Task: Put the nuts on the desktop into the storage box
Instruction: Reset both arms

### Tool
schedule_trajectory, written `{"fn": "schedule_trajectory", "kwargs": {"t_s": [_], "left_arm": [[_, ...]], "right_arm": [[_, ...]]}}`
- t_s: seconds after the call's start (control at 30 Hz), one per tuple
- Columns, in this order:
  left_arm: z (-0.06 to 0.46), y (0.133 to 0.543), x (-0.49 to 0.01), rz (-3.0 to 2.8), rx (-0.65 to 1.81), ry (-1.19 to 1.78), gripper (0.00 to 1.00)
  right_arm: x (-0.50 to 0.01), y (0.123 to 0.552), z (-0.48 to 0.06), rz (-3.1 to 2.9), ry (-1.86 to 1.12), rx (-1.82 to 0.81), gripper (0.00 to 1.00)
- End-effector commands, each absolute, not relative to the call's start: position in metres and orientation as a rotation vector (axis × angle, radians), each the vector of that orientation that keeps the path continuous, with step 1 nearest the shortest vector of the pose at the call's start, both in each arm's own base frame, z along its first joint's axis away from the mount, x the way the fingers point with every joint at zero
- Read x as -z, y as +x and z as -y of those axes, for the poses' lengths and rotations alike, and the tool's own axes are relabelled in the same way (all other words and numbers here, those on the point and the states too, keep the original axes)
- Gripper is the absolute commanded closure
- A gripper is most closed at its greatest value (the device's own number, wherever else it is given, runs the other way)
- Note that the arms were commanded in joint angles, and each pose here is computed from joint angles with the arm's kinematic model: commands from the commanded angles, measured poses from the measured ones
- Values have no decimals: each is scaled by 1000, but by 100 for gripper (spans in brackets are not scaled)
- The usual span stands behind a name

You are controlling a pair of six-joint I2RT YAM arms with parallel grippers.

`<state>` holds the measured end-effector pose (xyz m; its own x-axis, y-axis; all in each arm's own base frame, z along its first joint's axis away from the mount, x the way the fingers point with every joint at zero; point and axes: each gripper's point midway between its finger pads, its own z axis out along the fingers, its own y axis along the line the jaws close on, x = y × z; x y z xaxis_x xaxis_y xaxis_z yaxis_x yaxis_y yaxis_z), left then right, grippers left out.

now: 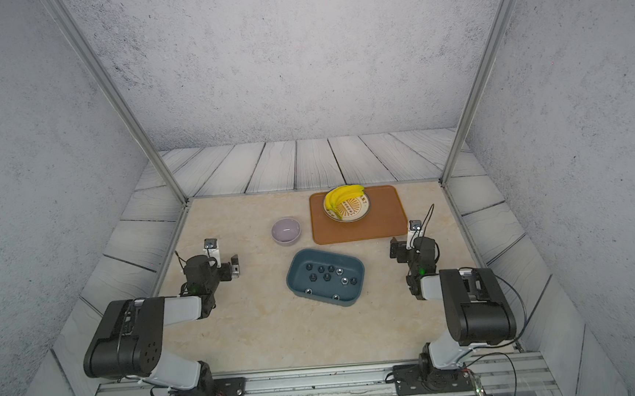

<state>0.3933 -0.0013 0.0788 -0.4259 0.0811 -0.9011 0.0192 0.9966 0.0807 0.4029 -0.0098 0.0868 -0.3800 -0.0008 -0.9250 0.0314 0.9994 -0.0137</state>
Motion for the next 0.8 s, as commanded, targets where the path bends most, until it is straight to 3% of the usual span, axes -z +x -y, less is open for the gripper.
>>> {"fn": "schedule_trajectory", "kwargs": {"t_s": [0.0, 0.77], "left_arm": [[-1, 400, -91, -1972, -66, 50, 2], [-1, 400, -91, -1971, -66, 51, 2]], "right_arm": [[-88, 403, -1, -1961, -33, -18, 1], [-88, 405, -1, -1953, -27, -17, 1]]}}
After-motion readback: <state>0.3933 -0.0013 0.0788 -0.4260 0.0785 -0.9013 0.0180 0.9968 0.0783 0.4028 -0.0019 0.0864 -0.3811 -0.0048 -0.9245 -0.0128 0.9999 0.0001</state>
